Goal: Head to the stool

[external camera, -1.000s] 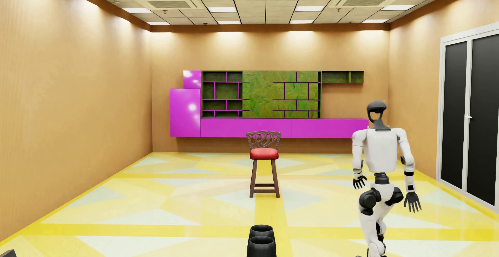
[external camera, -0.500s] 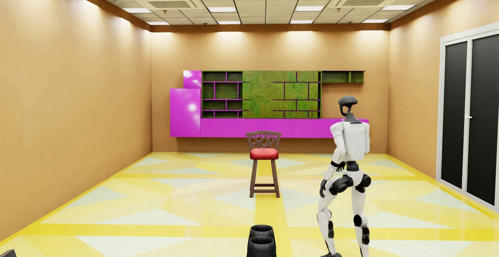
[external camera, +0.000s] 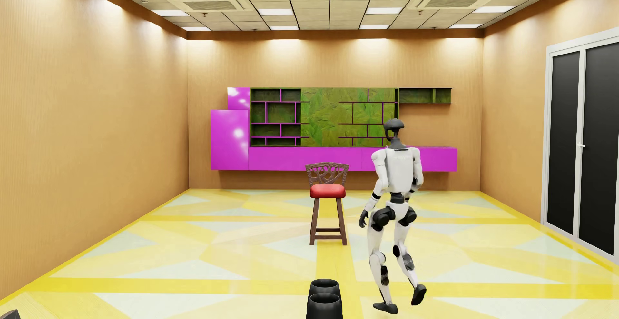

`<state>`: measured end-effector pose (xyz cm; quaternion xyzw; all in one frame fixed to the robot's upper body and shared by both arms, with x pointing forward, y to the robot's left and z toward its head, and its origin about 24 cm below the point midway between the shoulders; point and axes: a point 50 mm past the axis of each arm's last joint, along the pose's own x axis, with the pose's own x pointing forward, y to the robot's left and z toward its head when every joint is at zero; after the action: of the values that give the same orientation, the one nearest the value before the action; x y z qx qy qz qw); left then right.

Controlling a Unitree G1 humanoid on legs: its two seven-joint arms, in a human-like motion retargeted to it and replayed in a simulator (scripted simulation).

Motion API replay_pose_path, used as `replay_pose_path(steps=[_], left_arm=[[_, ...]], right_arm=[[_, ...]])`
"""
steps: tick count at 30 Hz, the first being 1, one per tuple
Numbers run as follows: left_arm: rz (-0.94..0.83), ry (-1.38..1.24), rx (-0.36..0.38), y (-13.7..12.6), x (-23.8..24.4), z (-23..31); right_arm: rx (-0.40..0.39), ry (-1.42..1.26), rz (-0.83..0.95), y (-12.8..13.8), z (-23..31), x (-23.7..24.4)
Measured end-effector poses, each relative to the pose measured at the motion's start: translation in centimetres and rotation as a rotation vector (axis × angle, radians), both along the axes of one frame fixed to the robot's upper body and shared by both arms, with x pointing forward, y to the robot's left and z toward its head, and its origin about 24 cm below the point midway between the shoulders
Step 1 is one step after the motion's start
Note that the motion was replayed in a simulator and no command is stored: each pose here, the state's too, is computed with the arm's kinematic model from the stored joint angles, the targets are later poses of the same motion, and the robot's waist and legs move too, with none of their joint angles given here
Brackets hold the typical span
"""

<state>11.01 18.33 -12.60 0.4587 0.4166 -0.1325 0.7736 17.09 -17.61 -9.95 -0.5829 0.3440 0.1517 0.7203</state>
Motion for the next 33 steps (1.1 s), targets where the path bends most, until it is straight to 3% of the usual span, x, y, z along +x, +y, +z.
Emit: replay_pose_path(steps=[2, 4, 7, 9, 13, 16, 19, 21, 24, 26, 29, 31, 33], left_arm=[[-0.071, -0.141, -0.012, -0.4, 3.2, 1.8], [-0.093, -0.28, -0.036, -0.5, 5.9, 3.9], [-0.052, -0.378, -0.069, 0.0, 7.5, 5.7], [0.033, -0.314, -0.067, 1.3, 6.7, 4.9], [0.178, 0.066, -0.005, 2.9, 0.9, -0.1], [0.124, 0.342, 0.013, 2.1, -4.2, -2.5], [0.126, 0.393, -0.052, 1.0, -7.1, -3.0], [0.173, 0.373, -0.079, 0.8, -8.1, -2.9], [0.264, 0.361, -0.114, 0.4, -9.2, -2.7], [0.271, 0.373, -0.131, 0.0, -9.6, -2.8], [0.22, 0.399, -0.12, -0.6, -8.6, -3.1], [0.236, 0.361, -0.09, -0.2, -7.1, -3.0], [0.241, 0.258, -0.067, 0.9, -4.5, -2.2]], right_arm=[[0.034, 0.179, -0.235, -2.3, -2.8, -4.7], [-0.005, 0.373, -0.306, -3.9, -4.5, -8.8], [-0.09, 0.666, -0.147, -5.0, -5.7, -13.0], [-0.104, 0.744, -0.025, -4.8, -5.9, -13.3], [-0.069, 0.587, -0.078, -4.0, -5.6, -10.7], [-0.059, 0.399, -0.004, -1.9, -4.6, -5.2], [-0.055, 0.163, 0.166, 1.0, -1.7, 1.5], [-0.007, -0.018, 0.248, 3.3, 1.0, 5.2], [0.082, -0.206, 0.329, 6.3, 4.6, 8.5], [0.091, -0.251, 0.403, 7.5, 5.8, 9.2], [0.09, -0.244, 0.351, 6.1, 5.3, 8.2], [0.095, -0.177, 0.175, 3.9, 2.9, 5.7], [0.04, -0.065, -0.015, 1.4, -0.1, 2.1]])
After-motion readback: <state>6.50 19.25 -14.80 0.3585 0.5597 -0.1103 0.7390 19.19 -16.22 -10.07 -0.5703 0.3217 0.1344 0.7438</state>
